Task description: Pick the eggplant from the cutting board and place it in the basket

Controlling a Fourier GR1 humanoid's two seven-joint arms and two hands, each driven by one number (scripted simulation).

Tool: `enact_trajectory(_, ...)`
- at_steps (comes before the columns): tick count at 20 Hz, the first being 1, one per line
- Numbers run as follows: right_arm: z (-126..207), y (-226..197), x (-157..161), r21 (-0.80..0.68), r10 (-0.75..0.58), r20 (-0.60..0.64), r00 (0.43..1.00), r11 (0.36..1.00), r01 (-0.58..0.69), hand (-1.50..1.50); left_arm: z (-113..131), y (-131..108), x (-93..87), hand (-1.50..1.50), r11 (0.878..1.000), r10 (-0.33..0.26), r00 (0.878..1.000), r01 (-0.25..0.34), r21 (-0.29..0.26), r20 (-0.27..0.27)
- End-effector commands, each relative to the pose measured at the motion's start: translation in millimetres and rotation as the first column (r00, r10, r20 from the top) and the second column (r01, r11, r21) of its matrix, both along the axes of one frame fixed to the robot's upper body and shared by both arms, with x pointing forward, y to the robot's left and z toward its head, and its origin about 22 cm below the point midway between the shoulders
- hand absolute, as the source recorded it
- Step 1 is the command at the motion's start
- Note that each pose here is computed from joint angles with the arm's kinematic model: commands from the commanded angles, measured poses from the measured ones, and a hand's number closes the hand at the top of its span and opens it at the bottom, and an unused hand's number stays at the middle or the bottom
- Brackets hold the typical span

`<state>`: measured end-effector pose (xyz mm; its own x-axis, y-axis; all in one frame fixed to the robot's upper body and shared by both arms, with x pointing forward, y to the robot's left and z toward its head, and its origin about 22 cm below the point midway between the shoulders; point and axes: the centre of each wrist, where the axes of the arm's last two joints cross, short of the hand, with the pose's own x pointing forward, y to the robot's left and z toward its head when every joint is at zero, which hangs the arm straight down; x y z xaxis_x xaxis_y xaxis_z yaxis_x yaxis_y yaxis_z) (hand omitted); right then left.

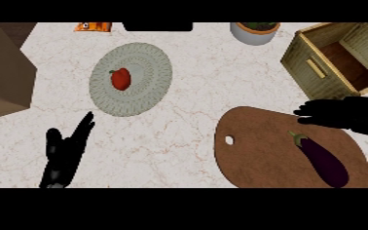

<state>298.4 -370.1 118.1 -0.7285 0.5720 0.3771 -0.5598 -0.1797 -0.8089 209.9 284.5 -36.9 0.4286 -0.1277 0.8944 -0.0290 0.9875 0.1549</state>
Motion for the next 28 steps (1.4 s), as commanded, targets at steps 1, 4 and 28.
enact_trajectory(1,-14,-9,8,0.037,0.045,-0.087,0.995,0.998,-0.042,-1.5,-19,-4,-1.6,0.0,1.0,0.006,0.994,-0.009,-0.027,-0.107)
enact_trajectory(4,-16,3,8,0.042,0.05,-0.102,0.994,0.998,-0.046,-1.5,-20,0,-9.7,0.0,0.999,0.009,0.994,-0.013,-0.031,-0.111)
enact_trajectory(28,-78,17,14,-0.07,0.044,-0.081,0.996,0.996,-0.05,-1.5,-16,3,-18.9,0.0,1.0,0.022,0.993,-0.022,-0.003,-0.117)
